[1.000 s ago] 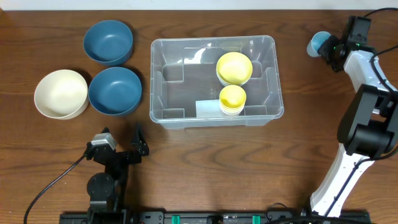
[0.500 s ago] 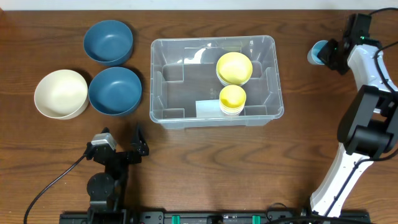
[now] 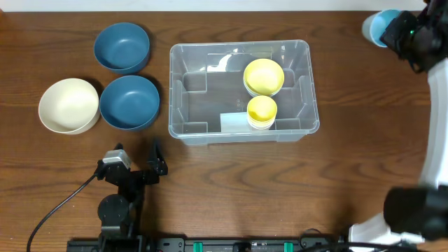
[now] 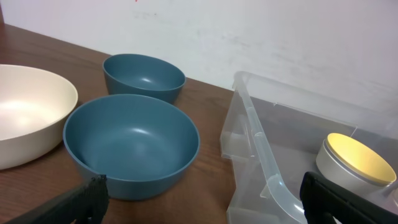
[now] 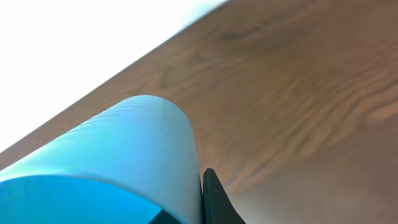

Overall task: Pack container
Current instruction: 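Carry the light-blue cup into the container onto the cup stack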

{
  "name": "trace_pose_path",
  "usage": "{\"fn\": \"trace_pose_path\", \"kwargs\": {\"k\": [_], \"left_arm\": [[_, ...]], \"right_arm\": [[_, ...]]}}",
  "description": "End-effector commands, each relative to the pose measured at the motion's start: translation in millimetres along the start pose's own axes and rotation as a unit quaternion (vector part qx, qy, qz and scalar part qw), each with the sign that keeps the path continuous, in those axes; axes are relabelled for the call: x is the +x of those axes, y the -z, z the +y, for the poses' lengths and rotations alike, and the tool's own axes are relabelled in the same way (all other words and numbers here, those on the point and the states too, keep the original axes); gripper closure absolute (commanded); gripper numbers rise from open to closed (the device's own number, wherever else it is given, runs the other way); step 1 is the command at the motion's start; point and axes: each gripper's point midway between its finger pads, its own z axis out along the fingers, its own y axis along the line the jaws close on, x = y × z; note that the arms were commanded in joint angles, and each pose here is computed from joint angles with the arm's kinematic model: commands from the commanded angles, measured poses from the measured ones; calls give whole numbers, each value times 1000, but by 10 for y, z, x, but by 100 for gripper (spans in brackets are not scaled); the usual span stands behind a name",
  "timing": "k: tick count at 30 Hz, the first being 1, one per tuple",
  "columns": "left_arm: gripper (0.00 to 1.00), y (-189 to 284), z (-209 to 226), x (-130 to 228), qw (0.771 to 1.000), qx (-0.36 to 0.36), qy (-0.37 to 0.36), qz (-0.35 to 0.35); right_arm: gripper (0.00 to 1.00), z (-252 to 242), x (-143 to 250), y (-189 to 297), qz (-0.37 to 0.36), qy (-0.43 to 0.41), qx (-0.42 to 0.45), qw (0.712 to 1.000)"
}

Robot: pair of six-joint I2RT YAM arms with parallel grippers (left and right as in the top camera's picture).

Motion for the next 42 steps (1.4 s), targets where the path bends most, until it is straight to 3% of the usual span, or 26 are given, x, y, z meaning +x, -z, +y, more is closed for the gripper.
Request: {"fn": "trace_pose_path", "kwargs": {"k": [1, 6, 14, 34, 36, 40, 42], "left_arm": [[2, -9, 75, 145, 1000, -14, -8, 21], [2, -9, 75, 145, 1000, -14, -8, 21], [2, -9, 75, 145, 1000, -14, -8, 21], [2, -9, 75, 145, 1000, -14, -8, 21], [2, -9, 75, 145, 1000, -14, -8, 21], [2, -9, 75, 145, 1000, -14, -8, 21], [2, -9, 75, 145, 1000, -14, -8, 21]], "right_arm": [[99, 489, 394, 148, 57, 59, -77, 994], [99, 824, 1044, 209, 142, 113, -84, 980], [99, 1195, 1778, 200, 210, 194, -99, 953], [98, 999, 2505, -204, 267, 236, -57, 932], [91, 1033, 2554, -238, 271, 242, -73, 929], [56, 1058, 2619, -250, 275, 252, -83, 924], [47, 1067, 2629, -246, 275, 257, -86, 922]]}}
